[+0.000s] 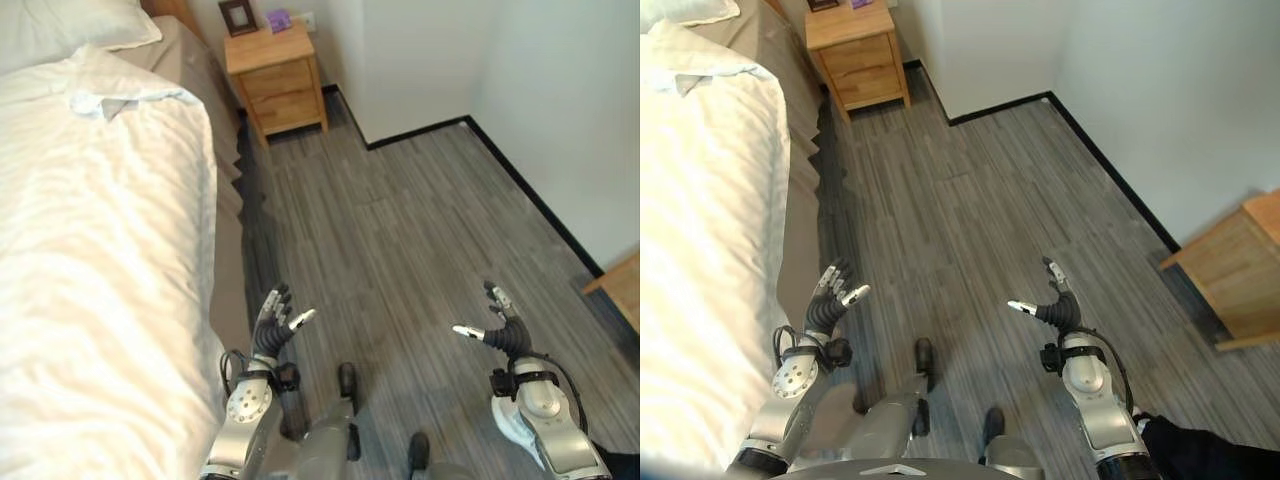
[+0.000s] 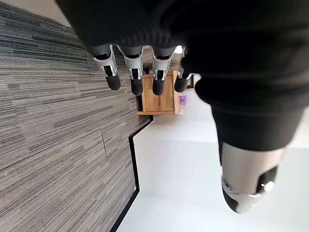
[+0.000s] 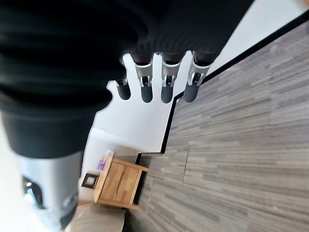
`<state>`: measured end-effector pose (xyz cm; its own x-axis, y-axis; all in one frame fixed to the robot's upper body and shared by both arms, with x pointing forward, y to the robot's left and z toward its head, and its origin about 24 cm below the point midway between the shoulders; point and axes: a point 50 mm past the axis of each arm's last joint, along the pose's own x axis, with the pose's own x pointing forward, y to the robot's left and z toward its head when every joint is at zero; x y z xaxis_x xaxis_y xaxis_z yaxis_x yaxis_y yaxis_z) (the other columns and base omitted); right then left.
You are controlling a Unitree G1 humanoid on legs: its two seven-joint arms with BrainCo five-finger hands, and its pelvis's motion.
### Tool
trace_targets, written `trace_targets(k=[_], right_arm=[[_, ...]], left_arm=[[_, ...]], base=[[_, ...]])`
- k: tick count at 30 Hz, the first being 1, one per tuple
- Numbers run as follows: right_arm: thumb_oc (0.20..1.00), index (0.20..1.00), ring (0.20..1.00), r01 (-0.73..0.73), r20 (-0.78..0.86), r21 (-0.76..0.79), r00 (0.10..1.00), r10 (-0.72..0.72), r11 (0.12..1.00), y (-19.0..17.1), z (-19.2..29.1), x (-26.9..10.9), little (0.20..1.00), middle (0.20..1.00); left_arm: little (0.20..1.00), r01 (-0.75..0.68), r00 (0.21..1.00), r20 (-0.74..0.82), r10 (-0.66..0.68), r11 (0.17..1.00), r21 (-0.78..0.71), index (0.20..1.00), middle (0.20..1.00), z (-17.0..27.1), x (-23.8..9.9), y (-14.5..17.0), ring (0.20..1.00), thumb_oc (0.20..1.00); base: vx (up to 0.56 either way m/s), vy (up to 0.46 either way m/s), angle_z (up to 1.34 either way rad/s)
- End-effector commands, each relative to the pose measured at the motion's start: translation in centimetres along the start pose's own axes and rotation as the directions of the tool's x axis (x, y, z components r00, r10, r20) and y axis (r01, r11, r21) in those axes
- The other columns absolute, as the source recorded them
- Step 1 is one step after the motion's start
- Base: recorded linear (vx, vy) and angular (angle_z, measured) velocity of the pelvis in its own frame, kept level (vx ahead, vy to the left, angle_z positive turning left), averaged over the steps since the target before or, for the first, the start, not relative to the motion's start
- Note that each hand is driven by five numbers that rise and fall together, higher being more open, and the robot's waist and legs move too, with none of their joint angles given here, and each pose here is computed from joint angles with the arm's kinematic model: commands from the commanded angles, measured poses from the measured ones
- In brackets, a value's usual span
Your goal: Making the bed.
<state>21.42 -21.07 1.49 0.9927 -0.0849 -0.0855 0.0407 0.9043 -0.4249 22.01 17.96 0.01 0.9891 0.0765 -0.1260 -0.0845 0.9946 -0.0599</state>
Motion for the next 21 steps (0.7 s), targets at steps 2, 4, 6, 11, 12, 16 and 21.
trace_targets(k=[2, 4, 6, 11, 12, 16, 21], right_arm=[[1.0, 1.0, 1.0, 0.0, 0.119, -0.016, 0.993, 0.002, 1.0, 0.5, 2.2, 0.4, 1.0, 1.0], [1.0, 1.0, 1.0, -0.014, 0.138, -0.016, 0.99, 0.016, 1.0, 1.1, 2.8, 0.6, 1.0, 1.0], [1.0, 1.0, 1.0, -0.011, 0.147, -0.015, 0.989, 0.013, 1.0, 1.2, 3.0, 0.8, 1.0, 1.0], [1.0, 1.0, 1.0, -0.006, 0.176, -0.006, 0.984, 0.007, 1.0, 1.1, 3.8, 1.1, 1.0, 1.0], [1.0, 1.0, 1.0, -0.008, 0.178, -0.006, 0.984, 0.009, 1.0, 1.1, 3.9, 1.1, 1.0, 1.0], [1.0, 1.0, 1.0, 0.019, 0.198, -0.034, 0.98, -0.012, 0.999, 0.3, 4.3, 1.5, 1.0, 1.0], [1.0, 1.0, 1.0, 0.007, 0.214, -0.035, 0.977, 0.0, 0.999, 0.3, 4.7, 1.5, 1.0, 1.0]], left_arm=[[1.0, 0.069, 0.991, 0.11, -0.074, 0.996, 0.055, 1.0, 1.0, 2.5, -0.1, -0.1, 1.0, 1.0], [1.0, 0.063, 0.991, 0.111, -0.072, 0.995, 0.078, 1.0, 1.0, 2.7, 0.2, 0.1, 1.0, 1.0], [1.0, 0.053, 0.992, 0.114, -0.062, 0.995, 0.079, 1.0, 1.0, 2.8, 0.3, 0.3, 1.0, 1.0], [1.0, -0.01, 0.991, 0.135, 0.0, 0.997, 0.076, 1.0, 1.0, 3.2, 0.7, 1.3, 1.0, 1.0], [1.0, -0.023, 0.99, 0.141, 0.012, 0.997, 0.074, 1.0, 1.0, 3.3, 0.6, 1.5, 1.0, 1.0], [1.0, -0.063, 0.986, 0.158, 0.05, 0.995, 0.076, 1.0, 1.0, 3.6, 0.7, 2.2, 1.0, 1.0], [1.0, -0.092, 0.983, 0.164, 0.081, 0.994, 0.056, 1.0, 1.0, 3.4, 0.5, 2.5, 1.0, 1.0]], base=[[0.33, 0.14, -0.27], [0.42, 0.201, 0.21], [0.36, 0.109, 0.5], [0.33, 0.013, 0.55], [0.48, -0.104, 0.55], [0.47, -0.099, 0.57], [0.64, -0.243, 0.45]])
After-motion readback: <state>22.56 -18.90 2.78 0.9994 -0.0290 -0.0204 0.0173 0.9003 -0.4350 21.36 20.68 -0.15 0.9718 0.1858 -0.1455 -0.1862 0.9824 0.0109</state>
